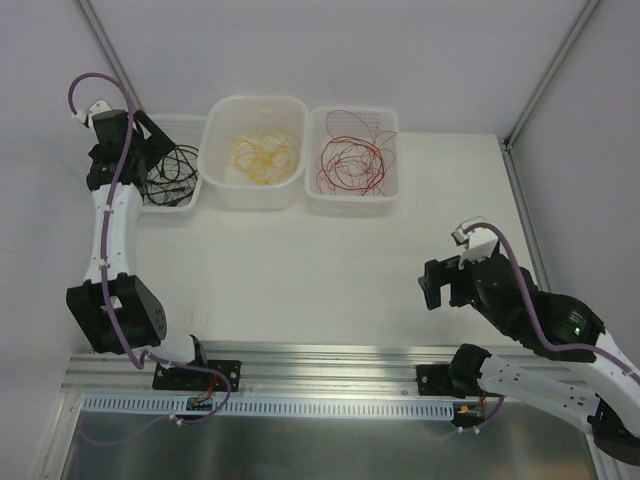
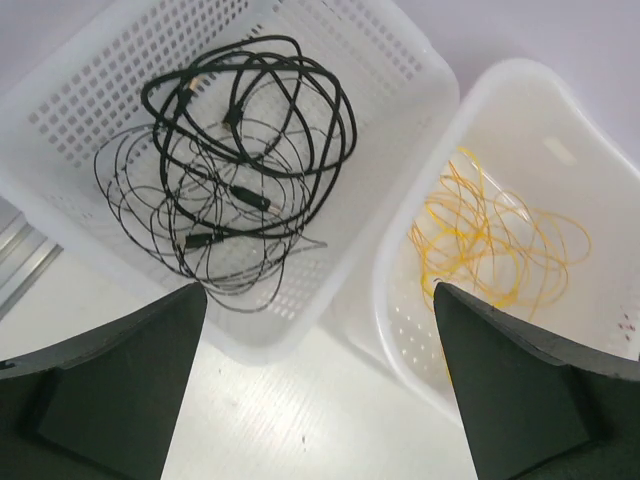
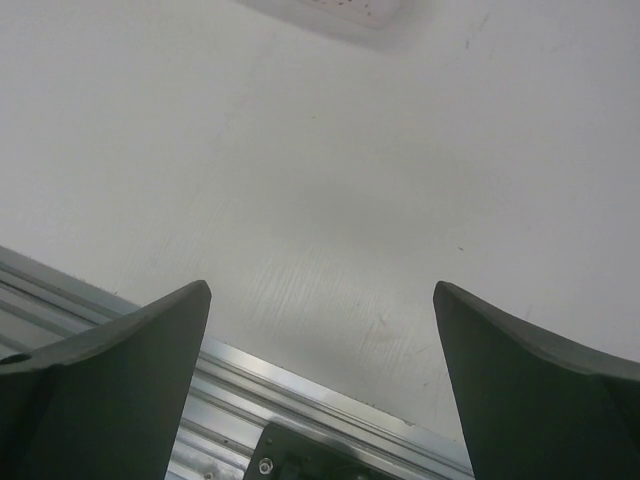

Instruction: Untangle the cables

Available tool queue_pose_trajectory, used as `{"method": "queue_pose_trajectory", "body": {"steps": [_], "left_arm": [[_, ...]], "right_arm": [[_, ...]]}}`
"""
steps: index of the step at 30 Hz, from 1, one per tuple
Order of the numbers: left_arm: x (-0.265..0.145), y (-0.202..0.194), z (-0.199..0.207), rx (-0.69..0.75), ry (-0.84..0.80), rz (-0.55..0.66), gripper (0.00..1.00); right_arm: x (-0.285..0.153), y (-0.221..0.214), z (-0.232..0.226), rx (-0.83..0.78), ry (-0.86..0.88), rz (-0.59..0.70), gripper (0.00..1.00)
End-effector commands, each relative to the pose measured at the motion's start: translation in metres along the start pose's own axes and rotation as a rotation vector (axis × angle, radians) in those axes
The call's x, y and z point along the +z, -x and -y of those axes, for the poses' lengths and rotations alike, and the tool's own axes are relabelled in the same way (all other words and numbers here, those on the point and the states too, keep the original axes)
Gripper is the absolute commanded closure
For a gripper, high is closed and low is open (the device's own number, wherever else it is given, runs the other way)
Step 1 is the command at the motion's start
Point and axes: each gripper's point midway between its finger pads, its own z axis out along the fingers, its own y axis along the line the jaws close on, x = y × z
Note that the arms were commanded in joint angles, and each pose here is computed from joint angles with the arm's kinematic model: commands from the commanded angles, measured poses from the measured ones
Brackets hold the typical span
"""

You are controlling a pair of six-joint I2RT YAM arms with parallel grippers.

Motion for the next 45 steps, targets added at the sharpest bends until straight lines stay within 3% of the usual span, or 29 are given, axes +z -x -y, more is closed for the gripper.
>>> {"method": "queue_pose_trajectory", "body": {"steps": [1, 6, 10, 17, 24, 45], "left_arm": [[-0.045, -0.016, 0.014, -0.013, -0.1, -0.023, 0.01], [-0.111, -0.054, 0.011, 0.022, -0.216, -0.064, 0.01], [-0.191, -0.06, 0.009, 0.096, -0.365, 0.03, 0.01], [-0.281, -0.083, -0.03, 0.188, -0.374, 0.134, 0.01], [-0.284, -0.123, -0.069, 0.274, -0.295, 0.102, 0.01], [-0.288, -0.127, -0.079, 0.294, -0.296, 0.138, 0.01]], "right_arm": [[-0.022, 0.006, 0.039, 0.043, -0.151, 0.059, 0.0], [-0.045, 0.003, 0.073, 0.107, -0.263, 0.123, 0.0], [-0.064, -0.006, 0.097, 0.179, -0.312, 0.201, 0.0], [-0.077, -0.032, 0.127, 0.239, -0.382, 0.294, 0.0], [-0.101, -0.038, 0.147, 0.362, -0.33, 0.474, 0.0], [-0.098, -0.042, 0.148, 0.35, -0.335, 0.436, 0.0]]}}
